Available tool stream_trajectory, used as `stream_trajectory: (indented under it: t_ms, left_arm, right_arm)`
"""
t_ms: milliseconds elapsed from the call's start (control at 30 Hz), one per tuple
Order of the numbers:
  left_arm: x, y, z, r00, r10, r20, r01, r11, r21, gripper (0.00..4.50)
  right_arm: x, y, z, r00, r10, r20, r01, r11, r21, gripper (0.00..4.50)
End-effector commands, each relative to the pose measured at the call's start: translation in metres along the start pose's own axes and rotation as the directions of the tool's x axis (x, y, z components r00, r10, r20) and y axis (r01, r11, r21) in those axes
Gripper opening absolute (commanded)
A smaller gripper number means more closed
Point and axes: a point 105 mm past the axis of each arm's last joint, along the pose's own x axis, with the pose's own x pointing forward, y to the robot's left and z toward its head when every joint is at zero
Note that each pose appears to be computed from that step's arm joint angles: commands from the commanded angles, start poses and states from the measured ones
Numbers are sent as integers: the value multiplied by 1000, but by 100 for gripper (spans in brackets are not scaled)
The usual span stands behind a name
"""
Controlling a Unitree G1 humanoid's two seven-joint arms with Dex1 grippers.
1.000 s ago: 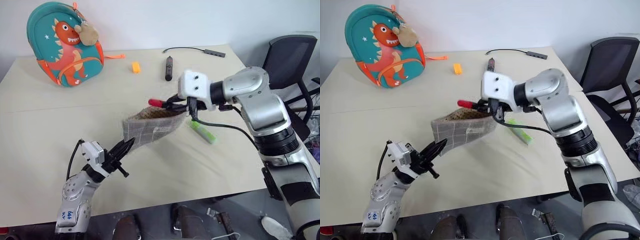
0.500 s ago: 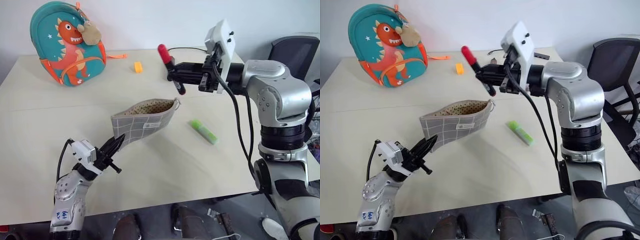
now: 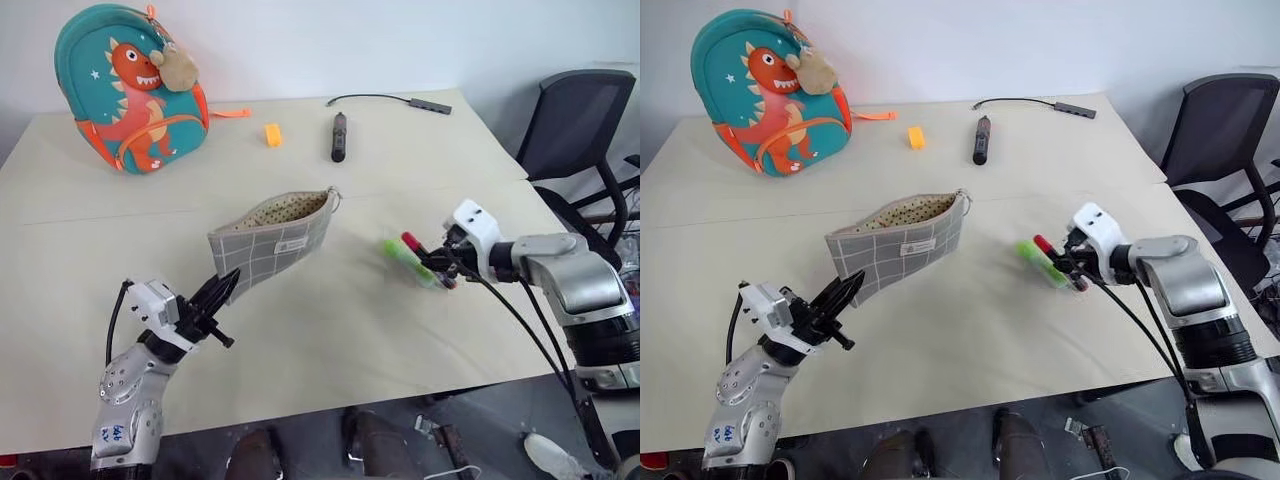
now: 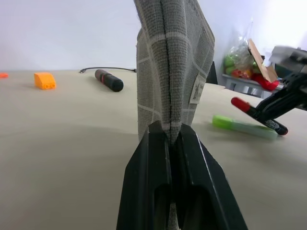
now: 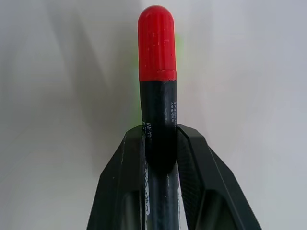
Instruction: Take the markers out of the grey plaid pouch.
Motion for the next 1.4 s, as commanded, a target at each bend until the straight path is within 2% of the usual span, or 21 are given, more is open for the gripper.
stream_trajectory:
  t_ms: [33, 167, 333, 400, 533, 800, 900, 933, 1067, 1133, 1200, 1233, 1300, 1400]
  left_arm:
    - [-1, -2, 5, 1000, -13, 23, 13, 1000, 7, 0]
    - [-4, -2, 1, 1000, -18, 16, 18, 1000, 9, 0]
    - [-5, -2, -2, 1000, -21, 16, 21, 1000, 9, 0]
    - [-6, -2, -3, 1000, -19, 17, 19, 1000, 8, 0]
    - [-7, -2, -4, 1000, -19, 17, 19, 1000, 7, 0]
    - [-9, -3, -5, 1000, -19, 13, 19, 1000, 2, 0]
    - [-9, -2, -4, 1000, -10, 13, 10, 1000, 1, 0]
    - [-9, -1, -4, 1000, -6, 14, 6, 1000, -3, 0]
    - [-11, 4, -2, 1000, 19, 18, -19, 1000, -17, 0]
    - [-14, 12, 3, 997, 65, 35, -64, 997, -46, 0]
    - [-16, 22, 9, 991, 120, 52, -115, 989, -89, 0]
    - [-16, 24, 11, 989, 134, 54, -128, 986, -102, 0]
    - [-22, 41, 15, 971, 233, 59, -218, 958, -189, 0]
    - [-30, 62, 22, 935, 346, 74, -311, 902, -298, 0]
  right_arm:
    - [-10, -13, 10, 997, -62, 49, 60, 997, 39, 56]
    - [-8, -25, -6, 992, -102, 68, 81, 961, 263, 56]
    - [-2, -30, -15, 990, -123, 66, 95, 943, 320, 56]
    - [0, -36, -23, 989, -142, 36, 126, 948, 293, 56]
    - [7, -32, -24, 992, -113, 54, 88, 936, 341, 56]
    - [9, -36, -23, 990, -124, 68, 97, 944, 316, 324]
    - [6, -38, -11, 984, -134, 122, 92, 950, 299, 427]
    - [3, -37, -3, 980, -128, 155, 83, 960, 268, 448]
    - [-11, -37, 37, 933, -130, 337, 68, 980, 189, 448]
    - [-25, -22, 73, 859, -57, 508, -28, 987, 158, 448]
    - [-36, 0, 94, 794, 33, 607, -92, 993, 67, 448]
    - [-38, 6, 97, 781, 57, 622, -103, 994, 38, 448]
    - [-38, 41, 98, 736, 169, 655, -137, 985, -100, 448]
    - [-34, 75, 86, 703, 259, 662, -205, 966, -159, 448]
